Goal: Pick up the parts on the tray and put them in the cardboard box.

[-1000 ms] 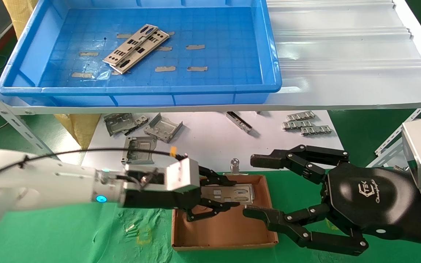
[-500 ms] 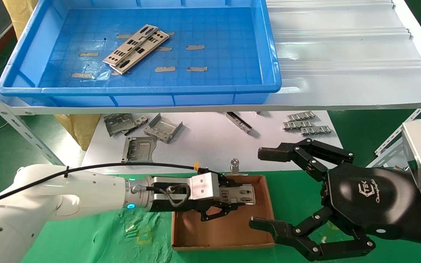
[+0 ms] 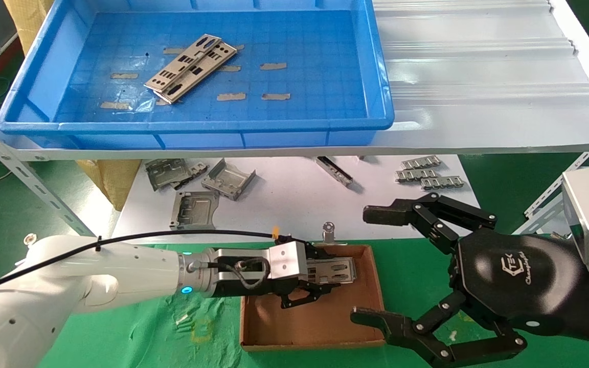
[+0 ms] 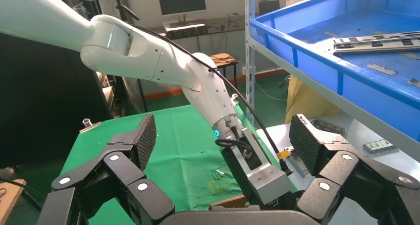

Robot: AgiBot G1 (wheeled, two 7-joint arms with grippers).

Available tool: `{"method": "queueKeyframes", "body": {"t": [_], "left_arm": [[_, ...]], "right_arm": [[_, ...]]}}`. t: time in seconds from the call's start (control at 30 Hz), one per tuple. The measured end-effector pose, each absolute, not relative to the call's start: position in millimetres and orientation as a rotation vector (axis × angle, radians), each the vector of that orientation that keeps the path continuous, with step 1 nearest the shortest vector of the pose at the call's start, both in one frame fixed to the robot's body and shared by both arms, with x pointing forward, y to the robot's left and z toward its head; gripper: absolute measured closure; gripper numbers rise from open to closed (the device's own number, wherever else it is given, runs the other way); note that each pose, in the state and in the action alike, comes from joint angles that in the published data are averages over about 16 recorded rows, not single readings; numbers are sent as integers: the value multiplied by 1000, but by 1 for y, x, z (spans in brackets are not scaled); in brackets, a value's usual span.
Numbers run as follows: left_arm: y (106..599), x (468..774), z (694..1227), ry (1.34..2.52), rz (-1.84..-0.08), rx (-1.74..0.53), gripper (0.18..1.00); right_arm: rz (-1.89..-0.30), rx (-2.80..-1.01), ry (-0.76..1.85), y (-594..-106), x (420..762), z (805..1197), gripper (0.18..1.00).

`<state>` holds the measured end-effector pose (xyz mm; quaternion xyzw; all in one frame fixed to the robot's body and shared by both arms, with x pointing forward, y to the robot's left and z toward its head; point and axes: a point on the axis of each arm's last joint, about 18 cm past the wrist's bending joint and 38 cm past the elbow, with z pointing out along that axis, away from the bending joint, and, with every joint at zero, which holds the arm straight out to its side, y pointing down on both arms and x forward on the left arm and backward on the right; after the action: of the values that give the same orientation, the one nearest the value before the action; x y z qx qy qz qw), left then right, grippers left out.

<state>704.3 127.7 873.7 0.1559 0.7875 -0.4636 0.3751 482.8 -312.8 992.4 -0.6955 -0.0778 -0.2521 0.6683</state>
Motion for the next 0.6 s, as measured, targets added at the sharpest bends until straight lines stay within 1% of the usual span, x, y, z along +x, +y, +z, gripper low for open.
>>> {"method": "queueKeyframes", "body": {"t": [0.2,0.3,0.4,0.6], "left_arm": [[128,703,875,2016,-1215,387,656],[130,700,878,2016,-1252,379,606],[132,694,881,2019,-1319,360,562],[143,676,889,2026,-1492,342,449]], "right_arm": [[-568,-1569,-175,-313,483,992,178],[-568,-1569,-175,-313,483,992,178],[-568,-1569,-175,-313,483,992,178],[-569,-1569,-175,-313,483,992,178]]}}
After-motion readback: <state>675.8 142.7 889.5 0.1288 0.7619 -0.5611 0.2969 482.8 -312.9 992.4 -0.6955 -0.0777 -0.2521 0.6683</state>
